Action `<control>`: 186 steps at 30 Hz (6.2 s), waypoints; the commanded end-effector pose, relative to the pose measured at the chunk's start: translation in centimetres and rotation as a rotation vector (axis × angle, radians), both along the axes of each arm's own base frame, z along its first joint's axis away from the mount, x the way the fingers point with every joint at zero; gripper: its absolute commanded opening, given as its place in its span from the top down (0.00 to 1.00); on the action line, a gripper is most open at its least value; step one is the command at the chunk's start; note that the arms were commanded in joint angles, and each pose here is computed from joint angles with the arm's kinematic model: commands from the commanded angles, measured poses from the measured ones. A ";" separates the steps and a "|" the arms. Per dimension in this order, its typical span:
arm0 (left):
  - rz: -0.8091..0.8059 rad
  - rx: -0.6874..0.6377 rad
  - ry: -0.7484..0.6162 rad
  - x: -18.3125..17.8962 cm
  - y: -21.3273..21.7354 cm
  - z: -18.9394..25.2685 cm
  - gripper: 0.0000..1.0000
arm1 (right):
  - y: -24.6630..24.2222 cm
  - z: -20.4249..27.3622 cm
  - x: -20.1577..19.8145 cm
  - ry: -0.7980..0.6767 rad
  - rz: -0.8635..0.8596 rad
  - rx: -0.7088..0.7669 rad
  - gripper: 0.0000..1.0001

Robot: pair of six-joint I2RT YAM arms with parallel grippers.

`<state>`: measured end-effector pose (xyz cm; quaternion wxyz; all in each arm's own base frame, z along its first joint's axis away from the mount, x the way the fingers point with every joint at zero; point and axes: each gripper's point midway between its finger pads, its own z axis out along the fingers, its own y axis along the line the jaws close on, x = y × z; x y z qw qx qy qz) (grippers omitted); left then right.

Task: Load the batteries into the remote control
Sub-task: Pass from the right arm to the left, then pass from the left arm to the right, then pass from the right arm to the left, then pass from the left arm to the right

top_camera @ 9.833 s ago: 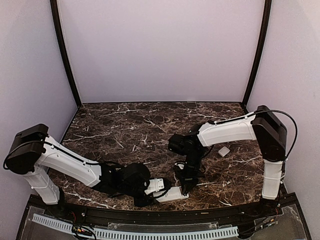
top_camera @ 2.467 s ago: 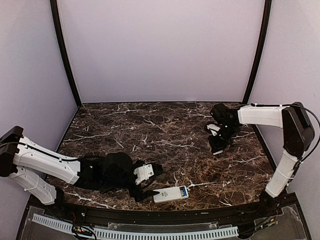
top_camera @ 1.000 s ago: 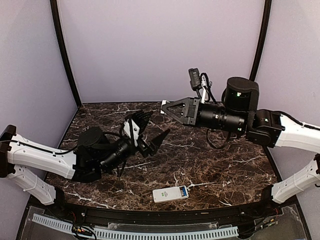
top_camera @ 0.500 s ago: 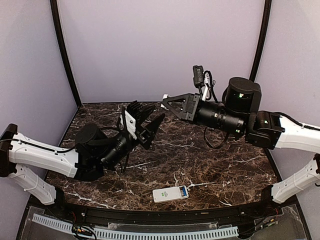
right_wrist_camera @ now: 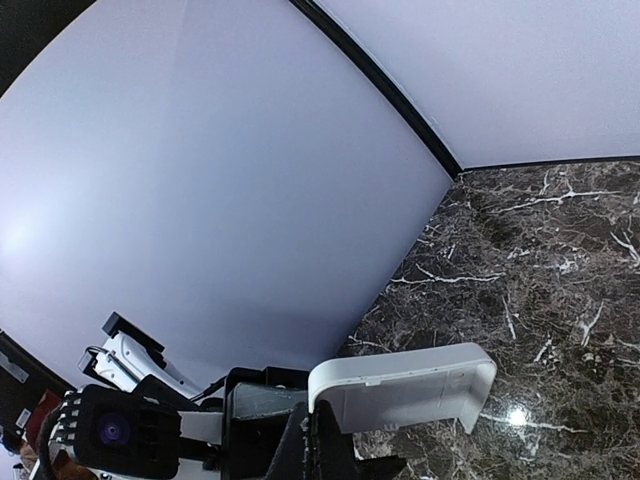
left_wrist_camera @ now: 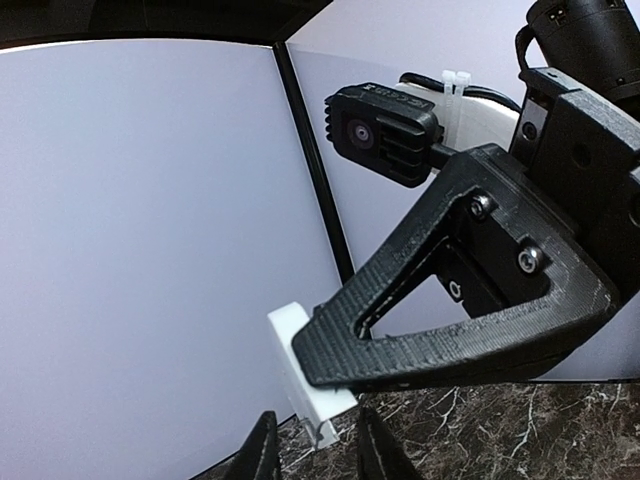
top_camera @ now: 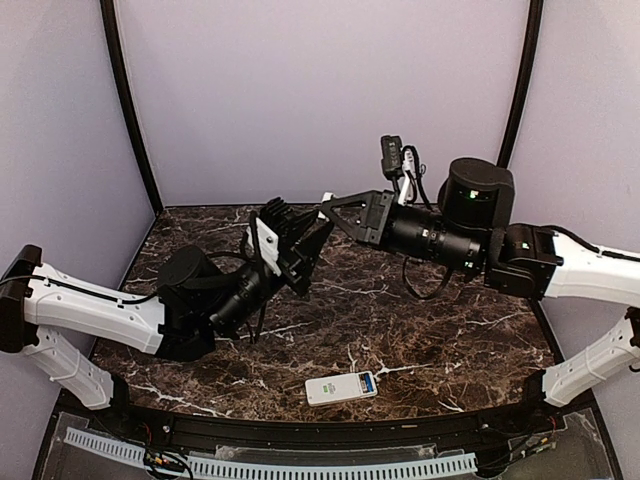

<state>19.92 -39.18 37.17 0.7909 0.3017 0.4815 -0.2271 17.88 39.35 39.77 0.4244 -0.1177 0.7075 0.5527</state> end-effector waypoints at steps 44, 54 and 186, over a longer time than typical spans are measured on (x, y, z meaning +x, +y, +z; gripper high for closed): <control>0.207 0.620 -0.836 -5.8 0.2 -4.4 1.00 | -2.1 -4.6 -2.9 0.361 0.373 -0.224 0.49; 0.220 0.621 -0.827 -5.6 0.4 -4.5 1.00 | -1.2 -6.7 -3.8 0.458 0.439 -0.198 0.65; -0.620 -0.008 1.101 -2.4 -1.6 -7.2 1.00 | -5.4 -7.1 -5.8 -1.329 0.433 -0.645 0.01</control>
